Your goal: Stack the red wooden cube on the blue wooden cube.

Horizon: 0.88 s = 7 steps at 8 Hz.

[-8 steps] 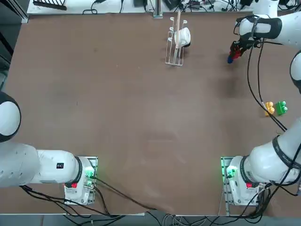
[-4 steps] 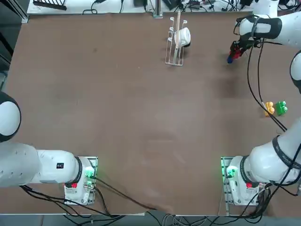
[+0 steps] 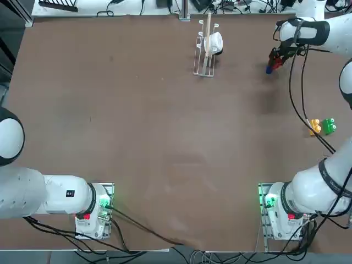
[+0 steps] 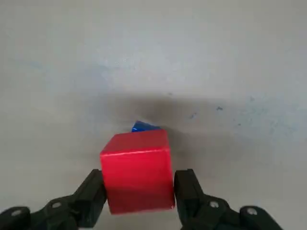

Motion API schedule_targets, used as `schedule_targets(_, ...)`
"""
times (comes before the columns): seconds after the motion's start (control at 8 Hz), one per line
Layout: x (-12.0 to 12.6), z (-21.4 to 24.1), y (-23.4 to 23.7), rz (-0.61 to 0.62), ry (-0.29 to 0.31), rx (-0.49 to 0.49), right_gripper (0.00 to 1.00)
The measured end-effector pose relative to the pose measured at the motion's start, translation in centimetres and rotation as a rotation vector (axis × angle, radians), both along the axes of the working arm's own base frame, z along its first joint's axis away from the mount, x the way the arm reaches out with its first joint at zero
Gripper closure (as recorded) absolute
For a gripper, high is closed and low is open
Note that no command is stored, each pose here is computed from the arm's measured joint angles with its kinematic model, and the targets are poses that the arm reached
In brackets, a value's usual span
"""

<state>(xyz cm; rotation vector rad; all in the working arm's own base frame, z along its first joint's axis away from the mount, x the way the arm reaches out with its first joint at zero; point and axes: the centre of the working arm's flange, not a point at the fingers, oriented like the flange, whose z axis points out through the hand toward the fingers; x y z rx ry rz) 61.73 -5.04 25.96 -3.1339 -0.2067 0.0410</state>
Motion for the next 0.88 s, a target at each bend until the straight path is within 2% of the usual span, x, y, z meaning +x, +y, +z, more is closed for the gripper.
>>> schedule_targets(0.5, 0.0, 0.0, 0.0, 0.0, -0.001, 0.0, 0.14)
schedule_targets(0.62, 0.2, 0.3, 0.0, 0.0, -0.006, 0.0, 0.01)
schedule_targets(0.88, 0.8, 3.1, 0.1, 0.003, -0.024, -0.002, 0.0)
